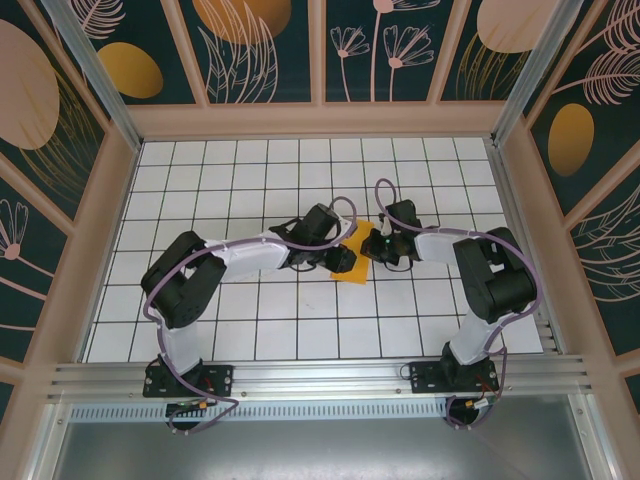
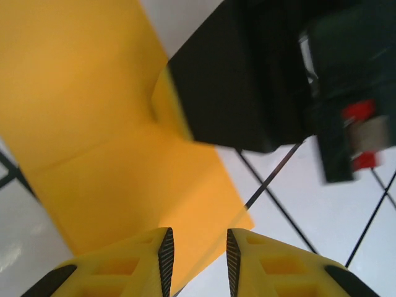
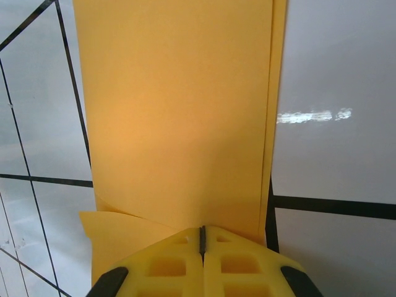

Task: Fold a paper plane with a square sheet of paper (fold left side to right side)
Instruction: Fold the triangle a second time at the center of the table.

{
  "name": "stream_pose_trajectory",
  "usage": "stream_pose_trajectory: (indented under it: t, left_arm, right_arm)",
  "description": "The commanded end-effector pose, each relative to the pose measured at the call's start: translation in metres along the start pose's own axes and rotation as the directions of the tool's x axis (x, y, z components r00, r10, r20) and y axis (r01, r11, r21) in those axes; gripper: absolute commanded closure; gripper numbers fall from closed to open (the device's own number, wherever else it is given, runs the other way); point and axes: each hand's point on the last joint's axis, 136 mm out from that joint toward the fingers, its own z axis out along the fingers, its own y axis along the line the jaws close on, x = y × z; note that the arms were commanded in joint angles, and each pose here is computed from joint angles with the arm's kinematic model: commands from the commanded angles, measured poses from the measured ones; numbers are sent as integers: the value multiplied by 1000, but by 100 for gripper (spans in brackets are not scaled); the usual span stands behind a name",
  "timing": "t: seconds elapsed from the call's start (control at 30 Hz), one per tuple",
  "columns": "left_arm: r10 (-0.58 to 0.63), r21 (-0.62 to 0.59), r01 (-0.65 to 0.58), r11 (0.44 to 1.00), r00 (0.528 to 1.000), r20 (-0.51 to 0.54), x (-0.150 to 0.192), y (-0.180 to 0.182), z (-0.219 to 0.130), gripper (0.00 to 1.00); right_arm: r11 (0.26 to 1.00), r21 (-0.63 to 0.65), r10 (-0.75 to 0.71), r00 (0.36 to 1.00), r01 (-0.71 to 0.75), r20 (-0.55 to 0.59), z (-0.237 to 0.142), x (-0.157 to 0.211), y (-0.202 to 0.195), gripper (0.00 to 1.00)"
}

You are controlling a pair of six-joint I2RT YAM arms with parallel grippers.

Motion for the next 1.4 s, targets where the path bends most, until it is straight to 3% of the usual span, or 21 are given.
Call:
stream_pose_trajectory:
  t: [0.0,0.43,1.0,1.37]
  left_arm:
    - [25,8,-25,1000,998,-50,5,0,5,69]
    - [7,-14,-9,1000,991,-135,34,21,35,70]
    - [-77,-50,68,996,974,-214,104,46,10,70]
    - [-122,-103,104,989,974,-192,115,54,-4,70]
  right_arm:
    - [997,68,25,1000,-24,-17,1,9,-22,94]
    - [996,82,27,999,-24,-29,2,12,-25,94]
    - [995,96,26,999,-23,-33,0,12,-26,94]
    - [996,92,22,999,-19,-35,-1,12,-23,94]
